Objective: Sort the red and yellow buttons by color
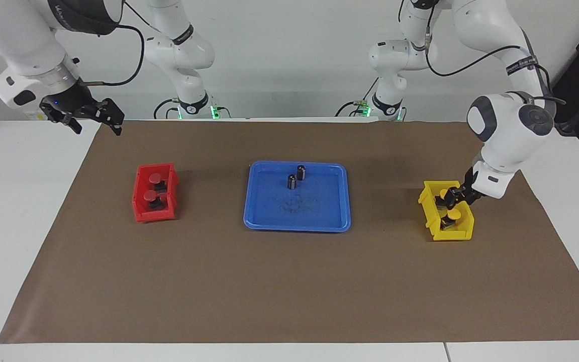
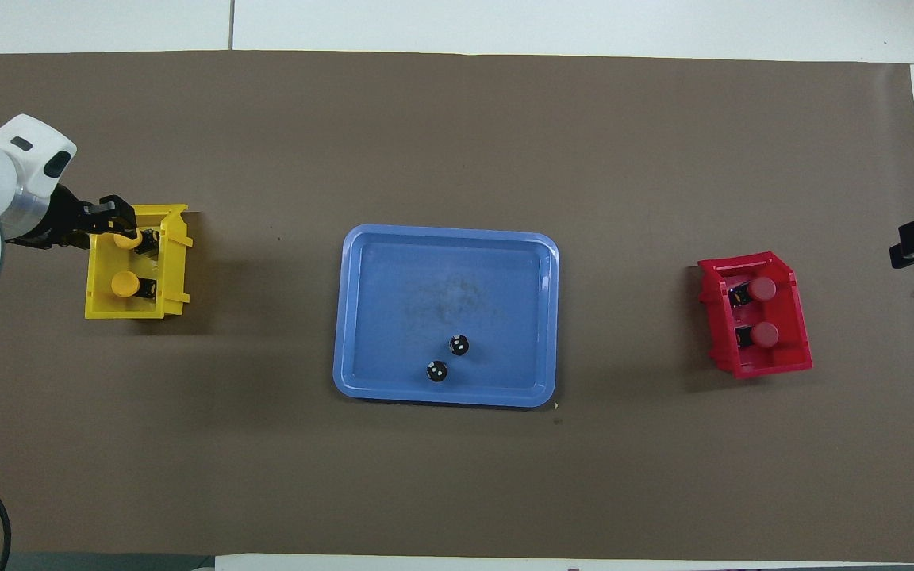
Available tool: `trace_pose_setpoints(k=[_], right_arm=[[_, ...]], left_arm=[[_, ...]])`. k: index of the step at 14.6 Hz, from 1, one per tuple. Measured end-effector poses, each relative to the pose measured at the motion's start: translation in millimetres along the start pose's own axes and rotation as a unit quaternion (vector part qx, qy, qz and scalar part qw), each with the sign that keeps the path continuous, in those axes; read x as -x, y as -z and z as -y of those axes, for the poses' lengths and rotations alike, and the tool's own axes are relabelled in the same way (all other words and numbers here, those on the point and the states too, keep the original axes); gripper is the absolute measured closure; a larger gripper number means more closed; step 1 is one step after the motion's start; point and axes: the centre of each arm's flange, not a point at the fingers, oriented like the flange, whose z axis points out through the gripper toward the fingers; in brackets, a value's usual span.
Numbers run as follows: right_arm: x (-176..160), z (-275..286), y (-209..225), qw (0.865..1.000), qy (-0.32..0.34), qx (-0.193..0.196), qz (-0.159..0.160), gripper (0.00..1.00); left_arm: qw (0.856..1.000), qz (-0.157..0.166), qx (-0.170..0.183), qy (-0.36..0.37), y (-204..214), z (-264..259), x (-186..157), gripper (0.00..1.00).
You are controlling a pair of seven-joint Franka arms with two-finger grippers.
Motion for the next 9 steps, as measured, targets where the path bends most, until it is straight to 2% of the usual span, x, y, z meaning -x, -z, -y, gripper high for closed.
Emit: trace_pose_setpoints(k=[2,3,9], right_arm=[[0.0,0.0,0.0,1.000,0.000,0.000,0.000,0.00],[0.0,0.0,0.0,1.000,0.000,0.000,0.000,0.00],[0.0,0.0,0.0,1.000,0.000,0.000,0.000,0.00]], left_arm=[[0.999,0.021,-0.012,-0.046,40.0,3.5,5.4,0.03],[0.998,0.023,-0.012,-0.057,61.0,4.8,10.0,0.00],[0.996,0.014,-0.012,-0.093,165.1,-10.3,74.4,0.00]])
